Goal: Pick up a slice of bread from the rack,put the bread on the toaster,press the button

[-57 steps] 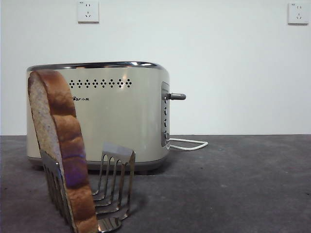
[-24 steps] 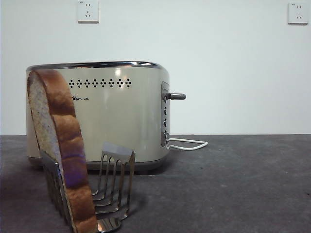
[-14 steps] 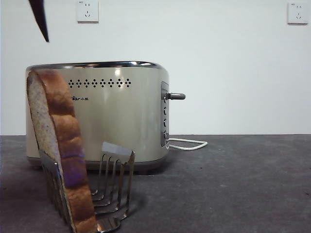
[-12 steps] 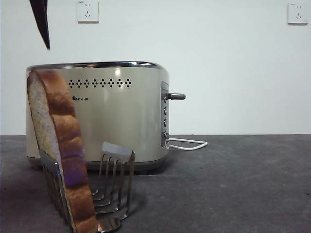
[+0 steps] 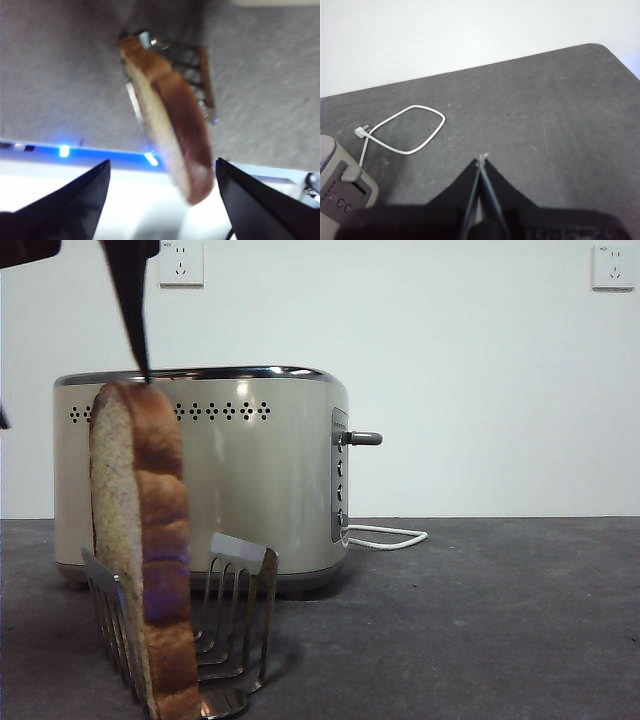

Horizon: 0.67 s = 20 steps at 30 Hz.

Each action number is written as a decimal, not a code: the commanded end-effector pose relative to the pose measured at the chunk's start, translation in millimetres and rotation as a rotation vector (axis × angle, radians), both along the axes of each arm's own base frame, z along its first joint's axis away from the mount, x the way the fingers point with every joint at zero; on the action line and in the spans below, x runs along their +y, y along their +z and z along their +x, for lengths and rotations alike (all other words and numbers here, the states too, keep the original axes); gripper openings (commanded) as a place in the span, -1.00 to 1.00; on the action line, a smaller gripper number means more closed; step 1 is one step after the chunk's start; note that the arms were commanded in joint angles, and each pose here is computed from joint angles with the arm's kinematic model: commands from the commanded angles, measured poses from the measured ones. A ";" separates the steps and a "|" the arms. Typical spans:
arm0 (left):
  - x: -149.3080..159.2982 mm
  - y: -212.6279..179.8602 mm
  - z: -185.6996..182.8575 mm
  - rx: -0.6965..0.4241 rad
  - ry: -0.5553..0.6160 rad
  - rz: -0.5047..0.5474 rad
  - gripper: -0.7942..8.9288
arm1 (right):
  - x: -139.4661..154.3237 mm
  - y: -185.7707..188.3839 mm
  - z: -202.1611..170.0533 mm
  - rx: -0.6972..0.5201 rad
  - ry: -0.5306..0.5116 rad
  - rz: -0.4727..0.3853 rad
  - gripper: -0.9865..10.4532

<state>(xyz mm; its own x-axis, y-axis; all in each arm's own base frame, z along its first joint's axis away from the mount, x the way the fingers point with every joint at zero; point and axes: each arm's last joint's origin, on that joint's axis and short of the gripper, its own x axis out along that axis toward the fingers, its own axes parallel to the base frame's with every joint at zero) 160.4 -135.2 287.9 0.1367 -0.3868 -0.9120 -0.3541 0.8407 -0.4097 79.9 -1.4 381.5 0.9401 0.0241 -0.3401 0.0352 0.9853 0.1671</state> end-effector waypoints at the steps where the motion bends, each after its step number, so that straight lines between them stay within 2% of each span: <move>1: -1.9 -2.8 0.7 0.007 -0.004 0.009 0.03 | 0.2 -0.4 0.2 0.000 0.008 -0.011 -0.84; 6: -0.8 -3.1 -1.2 0.025 -0.017 0.014 0.02 | 0.2 -1.5 -0.2 0.013 0.012 -0.021 -0.84; 20: -8.5 -20.3 10.4 0.062 -0.037 0.109 -0.01 | 0.2 -1.6 -0.2 0.014 0.013 -0.024 -0.84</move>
<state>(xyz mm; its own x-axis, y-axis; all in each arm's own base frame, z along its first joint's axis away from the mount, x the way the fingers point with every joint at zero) 171.2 -143.3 269.8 0.0747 -0.3030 -0.9501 -0.3613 0.8797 -0.3090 79.5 -1.3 380.0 0.9340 0.0243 -0.3565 0.0314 0.9883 0.1496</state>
